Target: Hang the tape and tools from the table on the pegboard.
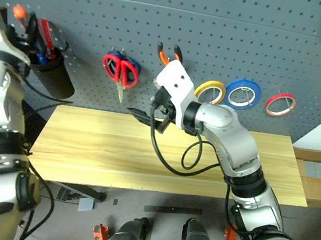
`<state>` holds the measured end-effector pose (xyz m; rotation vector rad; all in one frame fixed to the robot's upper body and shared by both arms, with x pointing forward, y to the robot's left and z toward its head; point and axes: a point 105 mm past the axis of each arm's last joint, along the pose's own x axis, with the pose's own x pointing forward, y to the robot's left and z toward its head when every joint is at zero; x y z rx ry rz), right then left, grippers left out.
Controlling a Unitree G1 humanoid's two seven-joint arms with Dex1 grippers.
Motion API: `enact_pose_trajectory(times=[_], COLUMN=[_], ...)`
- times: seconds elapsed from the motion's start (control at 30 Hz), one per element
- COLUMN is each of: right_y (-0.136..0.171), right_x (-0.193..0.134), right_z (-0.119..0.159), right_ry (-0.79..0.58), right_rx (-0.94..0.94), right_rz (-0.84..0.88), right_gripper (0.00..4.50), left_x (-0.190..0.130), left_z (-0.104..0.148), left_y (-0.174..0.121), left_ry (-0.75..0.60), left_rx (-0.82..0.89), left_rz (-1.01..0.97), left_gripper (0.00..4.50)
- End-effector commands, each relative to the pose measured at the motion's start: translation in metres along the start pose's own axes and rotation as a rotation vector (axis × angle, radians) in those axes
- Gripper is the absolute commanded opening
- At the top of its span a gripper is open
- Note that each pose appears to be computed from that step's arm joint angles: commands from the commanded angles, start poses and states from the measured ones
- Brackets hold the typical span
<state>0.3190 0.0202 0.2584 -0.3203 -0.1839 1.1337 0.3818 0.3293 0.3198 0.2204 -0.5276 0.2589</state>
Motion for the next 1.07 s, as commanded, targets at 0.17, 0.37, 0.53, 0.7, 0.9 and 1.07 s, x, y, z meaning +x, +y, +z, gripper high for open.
enact_pose_trajectory(times=[0.17, 0.37, 0.53, 0.7, 0.9, 1.07], right_y=[0.002, 0.003, 0.002, 0.015, 0.011, 0.005], right_x=[-0.008, -0.029, -0.056, -0.071, -0.09, -0.128], right_z=[0.042, 0.052, 0.017, -0.041, -0.124, -0.189], right_ry=[-0.17, -0.242, -0.132, 0.01, 0.12, 0.202], right_rx=[-0.065, -0.024, 0.042, 0.122, 0.201, 0.223], right_rz=[0.018, 0.043, 0.008, -0.094, -0.409, -0.627], right_gripper=[4.5, 4.5, 4.5, 4.5, 4.5, 4.5], left_x=[-0.005, -0.029, -0.065, -0.11, -0.16, -0.177], left_z=[0.046, 0.091, 0.046, -0.002, -0.083, -0.131], left_y=[-0.013, -0.085, -0.132, -0.155, -0.147, -0.119], left_ry=[-0.157, -0.263, -0.027, 0.167, 0.424, 0.54], left_rx=[-0.011, -0.061, -0.122, -0.136, -0.168, -0.142], left_rz=[-0.025, -0.315, -0.486, -0.55, -0.483, -0.338], left_gripper=[3.85, 3.85, 3.85, 3.85, 3.85, 3.85])
